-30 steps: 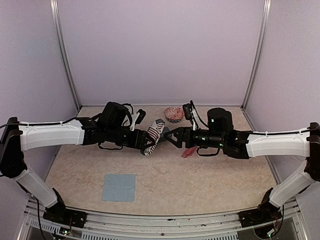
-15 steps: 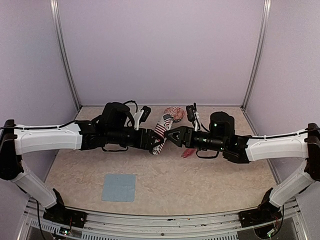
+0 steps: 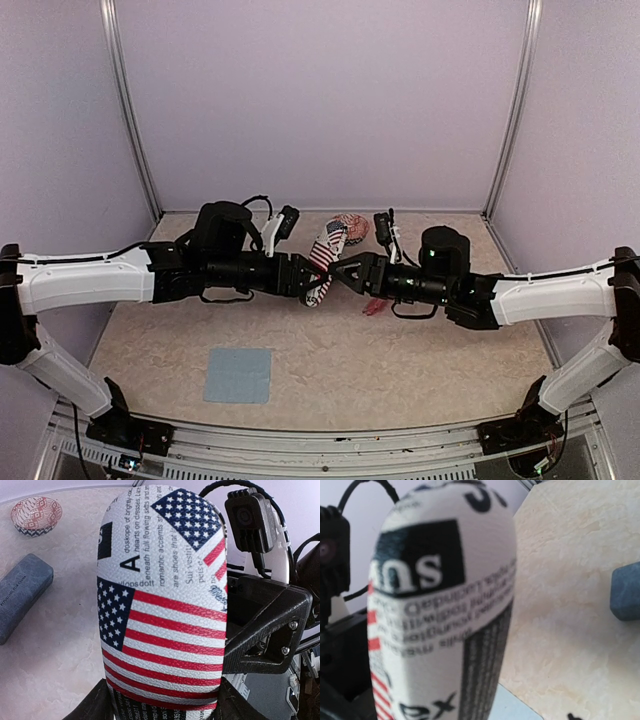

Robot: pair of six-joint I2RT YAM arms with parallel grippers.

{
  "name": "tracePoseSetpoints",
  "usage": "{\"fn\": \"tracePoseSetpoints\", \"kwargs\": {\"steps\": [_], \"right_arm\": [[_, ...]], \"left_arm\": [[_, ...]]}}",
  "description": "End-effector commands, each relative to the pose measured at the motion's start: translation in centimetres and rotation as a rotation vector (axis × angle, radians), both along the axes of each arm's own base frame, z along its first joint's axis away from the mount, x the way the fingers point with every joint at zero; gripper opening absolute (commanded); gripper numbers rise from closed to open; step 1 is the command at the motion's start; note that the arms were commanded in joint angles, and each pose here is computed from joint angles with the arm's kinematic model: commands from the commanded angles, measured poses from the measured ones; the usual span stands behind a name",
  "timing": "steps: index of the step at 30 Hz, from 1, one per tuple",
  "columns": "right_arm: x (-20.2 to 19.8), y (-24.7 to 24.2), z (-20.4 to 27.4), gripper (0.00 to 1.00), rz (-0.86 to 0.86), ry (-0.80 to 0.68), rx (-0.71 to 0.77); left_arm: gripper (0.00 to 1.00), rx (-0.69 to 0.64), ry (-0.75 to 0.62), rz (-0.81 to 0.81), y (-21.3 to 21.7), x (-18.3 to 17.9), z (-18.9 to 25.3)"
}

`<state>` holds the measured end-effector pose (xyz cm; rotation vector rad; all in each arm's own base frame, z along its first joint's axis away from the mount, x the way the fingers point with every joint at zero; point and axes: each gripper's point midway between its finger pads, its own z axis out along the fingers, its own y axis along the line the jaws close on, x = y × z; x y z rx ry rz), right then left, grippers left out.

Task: Organize the sunglasses
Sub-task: Open the sunglasses case.

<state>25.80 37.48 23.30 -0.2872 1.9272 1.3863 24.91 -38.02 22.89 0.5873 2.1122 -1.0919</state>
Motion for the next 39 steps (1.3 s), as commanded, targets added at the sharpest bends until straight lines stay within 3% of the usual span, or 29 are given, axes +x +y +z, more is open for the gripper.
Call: {"fn": "tracePoseSetpoints", "kwargs": {"steps": [1, 11, 24, 39], "right_arm": [[-0.1, -0.4, 1.1, 0.72, -0.033, -0.009, 0.037], [0.4, -0.7, -0.9, 0.72, -0.067, 0.016, -0.01], [1.0, -2.7, -5.7, 0.69, -0.158, 0.05, -0.145], [2.5, -4.3, -8.2, 0.69, -0.248, 0.002, -0.309]], "left_arm": [[0.0, -0.067, -0.047, -0.06, -0.9, -1.7, 2.3], [0.0, -0.08, -0.045, -0.069, -0.9, -2.2, 2.3], [0.0, -0.217, -0.081, -0.121, -0.9, -3.3, 5.8], [0.0, -0.385, -0.022, -0.257, -1.0, -4.3, 7.7]]}}
